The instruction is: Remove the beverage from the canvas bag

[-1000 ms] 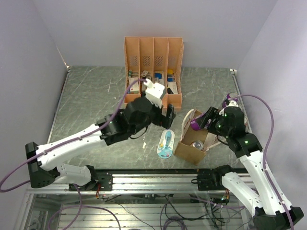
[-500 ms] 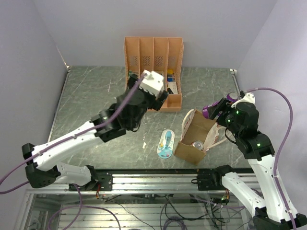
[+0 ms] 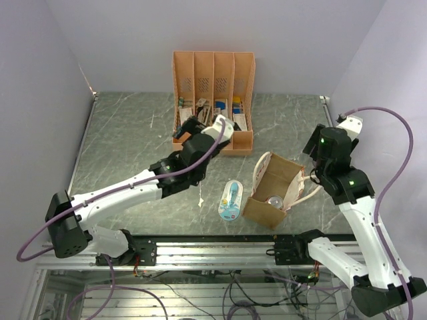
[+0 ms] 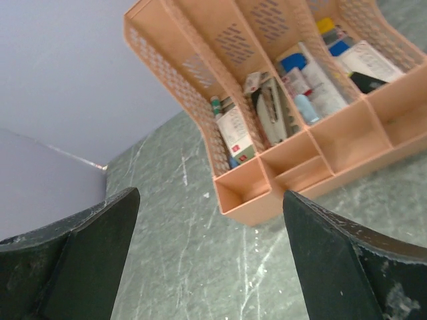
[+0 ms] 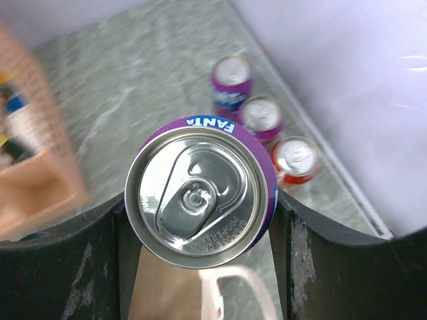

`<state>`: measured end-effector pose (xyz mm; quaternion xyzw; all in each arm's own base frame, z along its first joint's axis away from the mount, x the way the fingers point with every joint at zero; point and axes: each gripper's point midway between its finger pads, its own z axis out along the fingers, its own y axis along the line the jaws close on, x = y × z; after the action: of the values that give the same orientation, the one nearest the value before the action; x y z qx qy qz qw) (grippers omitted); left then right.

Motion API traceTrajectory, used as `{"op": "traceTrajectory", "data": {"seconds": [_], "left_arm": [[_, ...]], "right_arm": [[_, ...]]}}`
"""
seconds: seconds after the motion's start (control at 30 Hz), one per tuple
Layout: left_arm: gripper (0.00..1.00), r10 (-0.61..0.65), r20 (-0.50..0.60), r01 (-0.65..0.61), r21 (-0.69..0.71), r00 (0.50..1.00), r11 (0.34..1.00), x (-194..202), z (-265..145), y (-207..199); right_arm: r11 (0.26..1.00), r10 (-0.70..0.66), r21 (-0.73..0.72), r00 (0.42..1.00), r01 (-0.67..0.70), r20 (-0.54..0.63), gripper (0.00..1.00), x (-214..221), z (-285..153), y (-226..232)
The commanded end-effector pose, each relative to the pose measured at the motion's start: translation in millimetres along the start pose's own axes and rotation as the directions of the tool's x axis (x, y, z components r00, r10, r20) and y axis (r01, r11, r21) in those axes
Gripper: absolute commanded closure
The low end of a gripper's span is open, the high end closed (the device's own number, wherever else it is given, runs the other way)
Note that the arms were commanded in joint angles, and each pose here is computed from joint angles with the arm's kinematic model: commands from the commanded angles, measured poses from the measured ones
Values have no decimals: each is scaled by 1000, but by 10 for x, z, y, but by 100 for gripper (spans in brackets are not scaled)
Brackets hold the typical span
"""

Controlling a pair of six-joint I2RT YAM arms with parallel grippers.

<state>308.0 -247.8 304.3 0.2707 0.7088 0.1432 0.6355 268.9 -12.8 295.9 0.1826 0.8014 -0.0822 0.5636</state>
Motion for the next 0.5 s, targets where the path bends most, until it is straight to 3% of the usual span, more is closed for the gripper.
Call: {"op": "traceTrajectory", "data": {"seconds": [0.0, 0.1, 0.47], "left_arm": [[1, -103, 10, 103, -68, 995, 992, 20, 181, 318], [1, -134, -30, 131, -84, 991, 988, 142, 340, 395], [1, -137, -68, 132, -79, 988, 988, 290, 506, 381]], "right_arm": [[919, 37, 377, 977, -116, 210, 100, -302, 23, -597], [886, 51, 447, 982, -128, 180, 100, -28, 123, -709], [739, 322, 587, 939, -331, 124, 100, 716, 214, -1160]]}}
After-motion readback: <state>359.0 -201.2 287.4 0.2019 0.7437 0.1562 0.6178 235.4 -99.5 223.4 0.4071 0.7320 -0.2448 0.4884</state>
